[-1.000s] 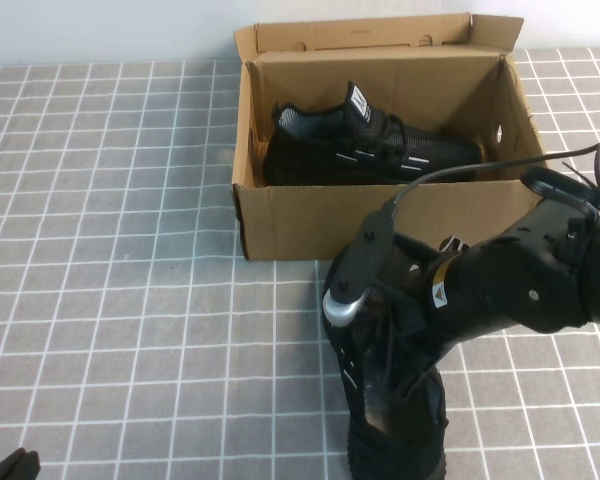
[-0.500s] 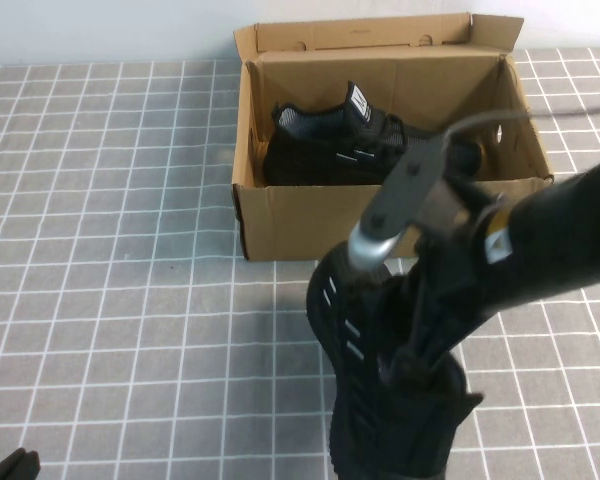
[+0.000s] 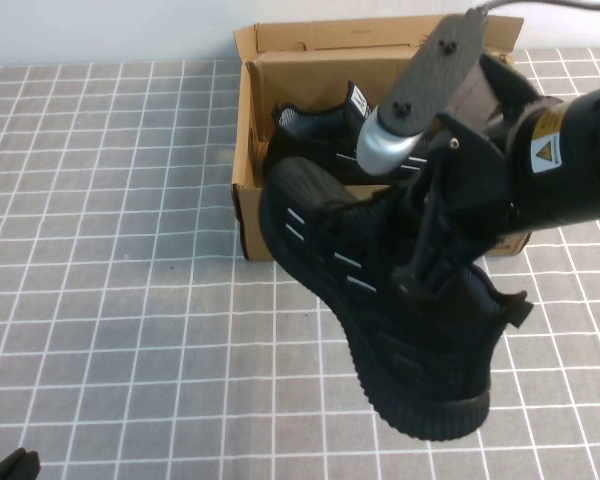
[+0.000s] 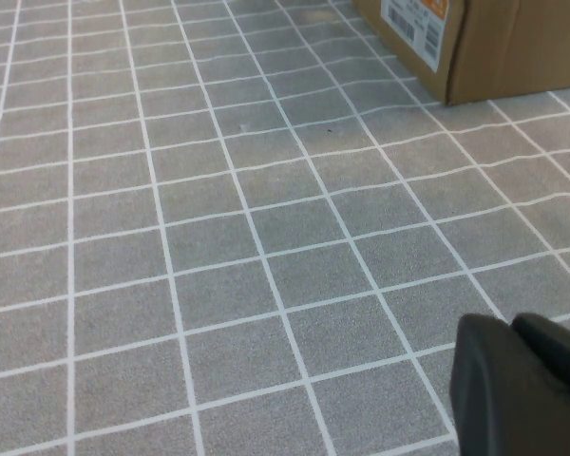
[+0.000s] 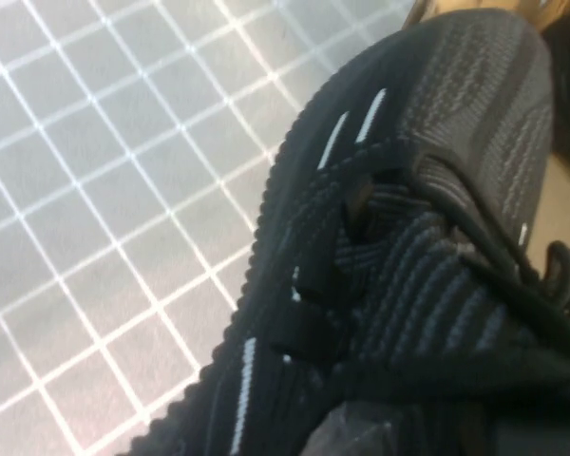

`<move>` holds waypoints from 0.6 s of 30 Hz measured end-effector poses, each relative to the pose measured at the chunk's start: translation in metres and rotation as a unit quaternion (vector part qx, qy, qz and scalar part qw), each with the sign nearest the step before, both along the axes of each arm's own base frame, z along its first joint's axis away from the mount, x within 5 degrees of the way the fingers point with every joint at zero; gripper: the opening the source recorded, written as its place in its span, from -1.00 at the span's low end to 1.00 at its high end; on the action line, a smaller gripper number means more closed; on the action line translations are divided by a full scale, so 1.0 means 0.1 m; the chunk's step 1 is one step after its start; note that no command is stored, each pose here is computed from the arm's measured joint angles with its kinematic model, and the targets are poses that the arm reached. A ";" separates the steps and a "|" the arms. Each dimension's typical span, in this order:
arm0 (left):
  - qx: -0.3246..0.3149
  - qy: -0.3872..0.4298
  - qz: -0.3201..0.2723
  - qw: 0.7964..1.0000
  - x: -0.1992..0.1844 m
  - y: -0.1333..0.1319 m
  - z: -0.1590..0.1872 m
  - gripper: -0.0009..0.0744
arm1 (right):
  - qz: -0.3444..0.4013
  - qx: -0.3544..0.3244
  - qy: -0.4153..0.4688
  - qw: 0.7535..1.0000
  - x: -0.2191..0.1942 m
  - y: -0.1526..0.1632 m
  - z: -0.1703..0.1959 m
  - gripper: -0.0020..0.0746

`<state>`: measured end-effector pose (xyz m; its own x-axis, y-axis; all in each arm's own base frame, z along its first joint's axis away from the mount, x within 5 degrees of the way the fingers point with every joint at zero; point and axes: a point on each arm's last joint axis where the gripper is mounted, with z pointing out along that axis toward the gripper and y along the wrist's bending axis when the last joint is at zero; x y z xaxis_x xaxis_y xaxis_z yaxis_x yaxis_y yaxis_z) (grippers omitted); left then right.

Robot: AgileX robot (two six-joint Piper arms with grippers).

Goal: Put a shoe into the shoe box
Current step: Hand over the shoe

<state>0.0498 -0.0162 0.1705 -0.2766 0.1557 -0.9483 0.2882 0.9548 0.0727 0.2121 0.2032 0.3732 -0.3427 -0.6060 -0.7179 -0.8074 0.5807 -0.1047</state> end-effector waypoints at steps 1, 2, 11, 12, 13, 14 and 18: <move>0.000 0.000 0.000 1.000 0.00 0.00 0.00 -0.98 | 0.000 0.003 -0.004 1.000 0.00 0.00 0.01 -0.95; 0.000 0.000 0.000 1.000 0.00 0.00 0.00 -0.98 | -0.001 0.005 -0.006 1.000 0.01 0.01 0.01 -0.95; 0.000 0.000 0.000 1.000 0.00 0.00 0.00 -0.98 | -0.001 0.013 -0.005 1.000 0.01 0.01 0.02 -0.95; 0.000 0.000 0.000 1.000 0.00 0.00 0.00 -0.98 | -0.001 0.015 -0.003 1.000 0.00 0.02 0.02 -0.95; 0.000 0.000 0.000 1.000 0.00 0.00 0.00 -0.98 | -0.001 0.017 -0.002 1.000 0.00 0.02 0.02 -0.95; 0.002 0.000 0.000 1.000 0.00 0.00 0.00 -0.98 | -0.001 0.019 0.000 1.000 0.00 0.02 0.02 -0.95; 0.012 -0.033 0.005 0.999 0.02 0.02 0.05 -0.98 | -0.001 0.023 0.004 1.000 0.00 0.03 0.02 -0.95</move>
<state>0.0518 -0.0147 0.1750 -0.2146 0.1752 -0.9609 0.2715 0.9557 0.1136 0.2117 0.2059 0.3757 -0.3493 -0.5720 -0.7421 -0.8069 0.5863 -0.0721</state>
